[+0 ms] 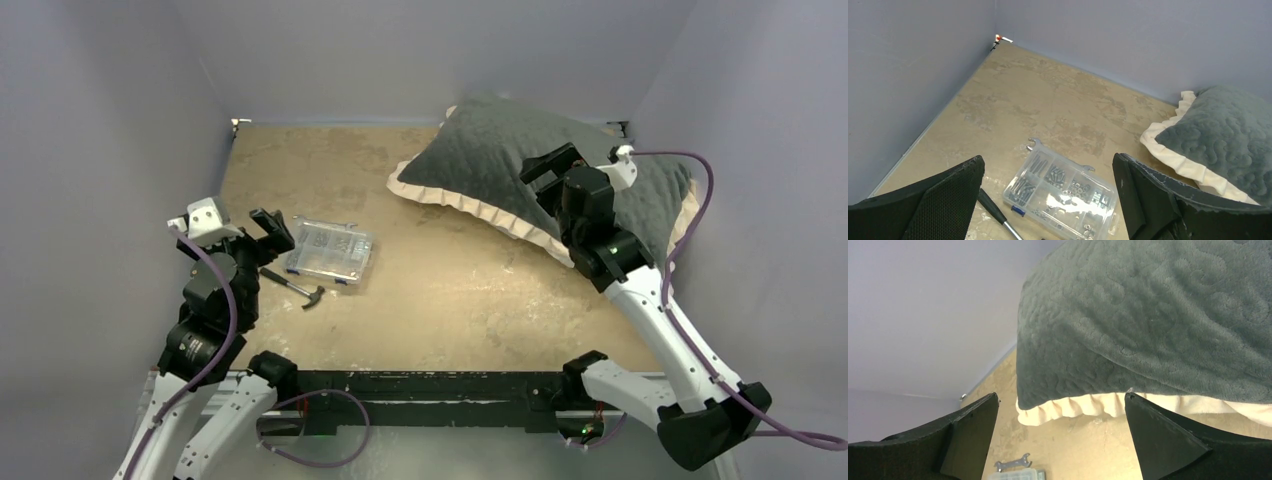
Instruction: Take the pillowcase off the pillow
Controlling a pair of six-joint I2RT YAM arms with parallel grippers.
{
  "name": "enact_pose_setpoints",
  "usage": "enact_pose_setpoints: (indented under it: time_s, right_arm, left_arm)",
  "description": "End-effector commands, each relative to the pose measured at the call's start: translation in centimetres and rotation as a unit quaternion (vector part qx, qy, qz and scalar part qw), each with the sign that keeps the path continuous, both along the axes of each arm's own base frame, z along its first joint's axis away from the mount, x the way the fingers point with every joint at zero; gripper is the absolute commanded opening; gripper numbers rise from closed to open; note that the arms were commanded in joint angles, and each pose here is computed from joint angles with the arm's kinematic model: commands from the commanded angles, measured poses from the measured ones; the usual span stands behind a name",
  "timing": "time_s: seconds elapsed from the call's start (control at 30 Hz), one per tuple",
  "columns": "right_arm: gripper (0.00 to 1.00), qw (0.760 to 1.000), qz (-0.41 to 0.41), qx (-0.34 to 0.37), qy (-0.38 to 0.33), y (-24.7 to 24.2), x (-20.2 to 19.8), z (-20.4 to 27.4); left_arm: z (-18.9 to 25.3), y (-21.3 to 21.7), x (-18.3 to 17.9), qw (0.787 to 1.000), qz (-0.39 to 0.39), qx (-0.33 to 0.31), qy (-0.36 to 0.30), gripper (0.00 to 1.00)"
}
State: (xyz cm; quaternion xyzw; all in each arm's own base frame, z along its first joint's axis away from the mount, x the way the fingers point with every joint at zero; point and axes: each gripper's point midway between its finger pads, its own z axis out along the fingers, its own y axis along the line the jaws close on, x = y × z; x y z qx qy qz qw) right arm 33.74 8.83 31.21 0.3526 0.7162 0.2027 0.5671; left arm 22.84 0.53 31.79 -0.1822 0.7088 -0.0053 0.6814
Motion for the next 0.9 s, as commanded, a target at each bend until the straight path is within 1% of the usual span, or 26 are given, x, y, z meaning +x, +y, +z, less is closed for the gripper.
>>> enact_pose_setpoints:
  time_s: [0.0,0.13,0.23,0.4,0.53,0.7,0.87]
  right_arm:
    - [0.99,1.0,-0.019,-0.004,-0.02,-0.6,0.7,2.2]
    - [0.99,0.999,-0.043,-0.015,0.017,-1.0,1.5,0.2]
    - [0.99,0.997,-0.062,-0.024,0.05,-1.2,1.9,-1.8]
    - [0.99,0.993,-0.082,-0.044,0.072,-1.4,3.3,-3.5]
    - [0.99,0.986,-0.112,-0.066,0.105,-2.4,5.1,-6.1]
    - [0.99,0.974,-0.139,-0.092,0.153,-3.9,7.5,-10.5]
    - [0.99,0.964,-0.145,-0.116,0.189,-4.4,9.1,-14.7]
  left_arm:
    - [0.5,-0.7,0.5,0.999,-0.011,-0.019,-0.025,0.99]
    - [-1.3,-1.2,0.9,1.0,-0.019,-0.022,-0.011,0.99]
    - [-3.3,-1.8,1.3,0.999,-0.026,-0.021,0.015,0.99]
    - [-5.5,-2.2,1.6,0.998,-0.028,-0.024,0.046,0.99]
    - [-6.1,-2.6,1.6,0.998,-0.04,-0.024,0.05,0.99]
    - [-6.1,-3.0,1.8,0.997,-0.051,-0.025,0.045,0.99]
    - [-6.1,-3.2,2.0,0.997,-0.054,-0.023,0.044,0.99]
